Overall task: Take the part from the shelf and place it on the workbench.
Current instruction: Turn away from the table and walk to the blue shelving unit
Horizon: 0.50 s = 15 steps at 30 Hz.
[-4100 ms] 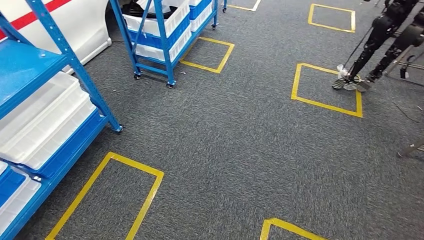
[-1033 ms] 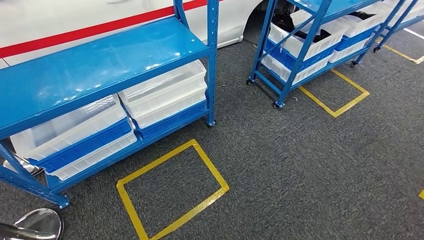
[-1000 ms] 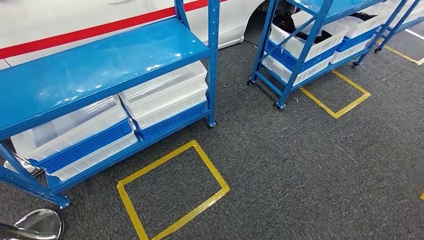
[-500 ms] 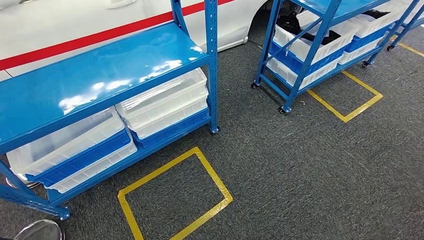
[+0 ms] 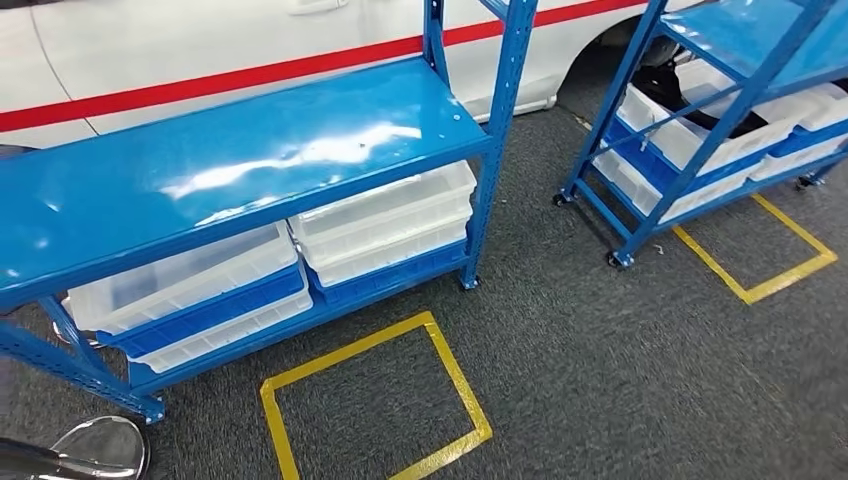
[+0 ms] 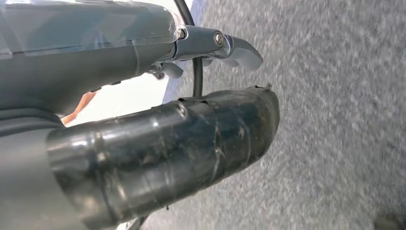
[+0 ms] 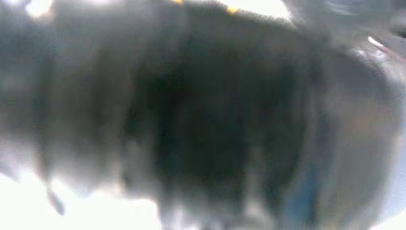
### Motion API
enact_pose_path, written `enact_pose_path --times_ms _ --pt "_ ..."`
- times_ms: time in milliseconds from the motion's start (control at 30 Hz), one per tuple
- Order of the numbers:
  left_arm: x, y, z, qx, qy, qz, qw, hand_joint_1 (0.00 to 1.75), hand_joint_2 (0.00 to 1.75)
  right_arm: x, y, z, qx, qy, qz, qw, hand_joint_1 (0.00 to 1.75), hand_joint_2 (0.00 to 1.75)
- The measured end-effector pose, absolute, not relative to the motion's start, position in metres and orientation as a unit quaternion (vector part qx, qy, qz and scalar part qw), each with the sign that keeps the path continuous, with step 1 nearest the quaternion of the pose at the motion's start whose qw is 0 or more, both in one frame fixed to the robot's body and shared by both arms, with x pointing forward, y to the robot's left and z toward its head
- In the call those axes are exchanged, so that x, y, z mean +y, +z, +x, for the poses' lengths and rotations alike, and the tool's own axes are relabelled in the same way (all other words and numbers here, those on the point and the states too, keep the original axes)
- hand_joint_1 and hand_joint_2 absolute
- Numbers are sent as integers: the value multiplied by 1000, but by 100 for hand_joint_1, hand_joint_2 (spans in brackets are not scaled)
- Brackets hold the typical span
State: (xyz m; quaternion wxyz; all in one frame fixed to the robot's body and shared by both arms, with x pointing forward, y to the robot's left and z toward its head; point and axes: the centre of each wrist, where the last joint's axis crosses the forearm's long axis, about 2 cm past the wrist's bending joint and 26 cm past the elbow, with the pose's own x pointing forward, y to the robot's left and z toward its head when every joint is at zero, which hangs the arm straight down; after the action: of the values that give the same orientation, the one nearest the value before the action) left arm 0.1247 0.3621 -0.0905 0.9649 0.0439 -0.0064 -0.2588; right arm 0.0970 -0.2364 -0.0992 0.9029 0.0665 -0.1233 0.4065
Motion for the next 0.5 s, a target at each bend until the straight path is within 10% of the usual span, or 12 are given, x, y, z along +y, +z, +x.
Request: enact_pose_path --times_ms 500 --pt "365 -90 124 -3 -256 46 965 0 0 -236 -99 99 -125 412 65 900 0 0"
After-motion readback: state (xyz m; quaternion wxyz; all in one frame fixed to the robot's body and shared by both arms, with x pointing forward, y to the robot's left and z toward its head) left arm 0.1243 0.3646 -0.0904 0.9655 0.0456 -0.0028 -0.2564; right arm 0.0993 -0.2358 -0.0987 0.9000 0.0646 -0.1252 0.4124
